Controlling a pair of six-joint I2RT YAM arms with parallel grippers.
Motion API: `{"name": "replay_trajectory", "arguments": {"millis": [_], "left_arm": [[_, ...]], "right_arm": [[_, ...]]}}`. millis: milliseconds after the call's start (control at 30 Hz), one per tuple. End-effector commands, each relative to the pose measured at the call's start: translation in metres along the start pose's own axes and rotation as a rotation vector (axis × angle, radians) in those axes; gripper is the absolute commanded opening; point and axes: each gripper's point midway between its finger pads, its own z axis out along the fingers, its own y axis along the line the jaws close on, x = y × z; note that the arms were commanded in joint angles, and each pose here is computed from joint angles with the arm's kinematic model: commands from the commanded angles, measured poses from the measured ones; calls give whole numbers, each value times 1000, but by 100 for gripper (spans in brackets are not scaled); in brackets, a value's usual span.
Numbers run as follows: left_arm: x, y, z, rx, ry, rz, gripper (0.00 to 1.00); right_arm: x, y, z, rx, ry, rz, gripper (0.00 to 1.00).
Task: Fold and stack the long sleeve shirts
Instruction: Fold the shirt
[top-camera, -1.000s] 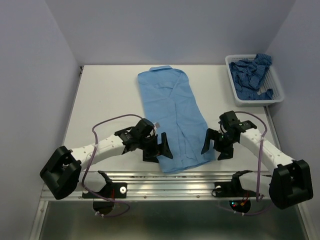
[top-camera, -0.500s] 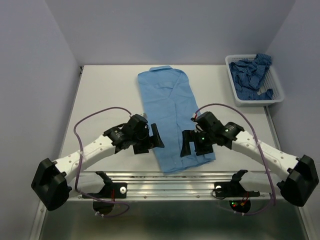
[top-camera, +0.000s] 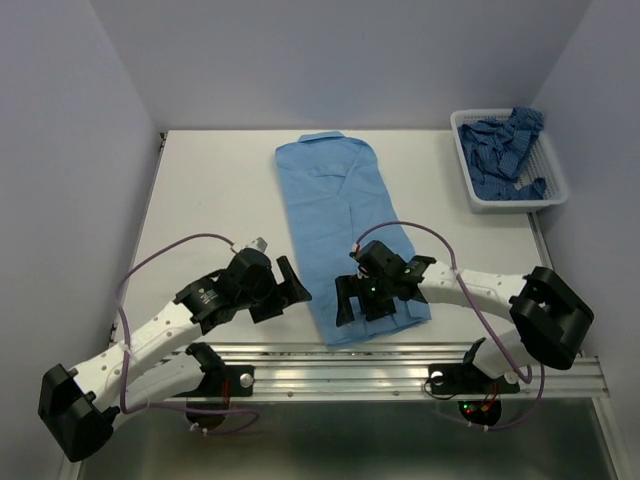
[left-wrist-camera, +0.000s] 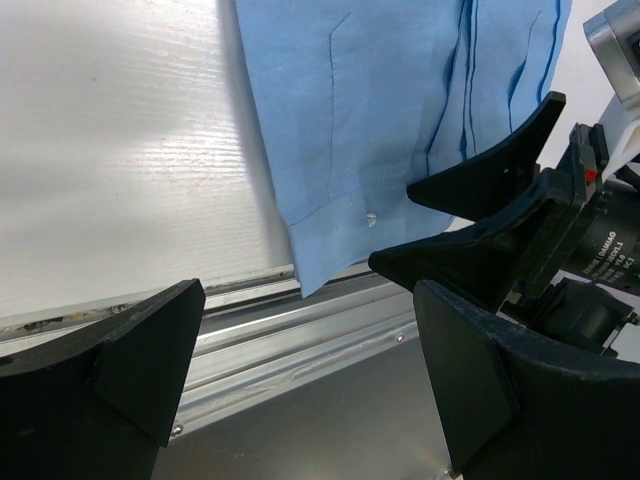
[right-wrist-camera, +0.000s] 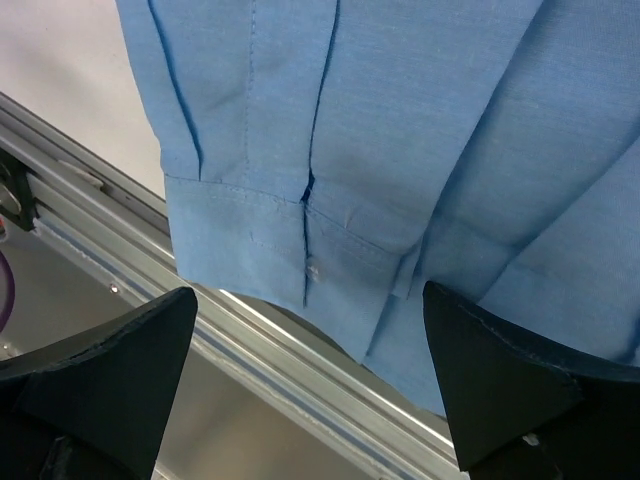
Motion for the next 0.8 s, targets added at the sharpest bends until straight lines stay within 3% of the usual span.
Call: {"name": "replay_trajectory", "arguments": {"millis": [0, 100, 167, 200, 267, 300, 500, 767], "left_arm": [[-2, 6, -4, 2, -34, -44, 99], [-2, 8, -6, 7, -42, -46, 99], [-2, 9, -6, 8, -44, -46, 99], [-2, 9, -6, 6, -44, -46, 99], [-2, 11, -7, 0, -49, -45, 99], [-2, 11, -8, -3, -51, -45, 99], [-5, 12, -13, 13, -75, -60, 99], [-2, 8, -10, 41, -64, -58, 99]], "right_arm": [[-8, 10, 8, -61, -41, -2, 100], [-7, 18, 11, -91, -35, -6, 97], [-4, 24, 13, -115, -20, -5, 87], [-2, 25, 15, -125, -5, 3, 77], [1, 22, 17, -113, 0, 34, 46], [0, 20, 18, -102, -6, 42, 46], [-9, 1, 7, 49, -44, 81, 1], [-36, 33, -53, 39, -141, 82, 1]]}}
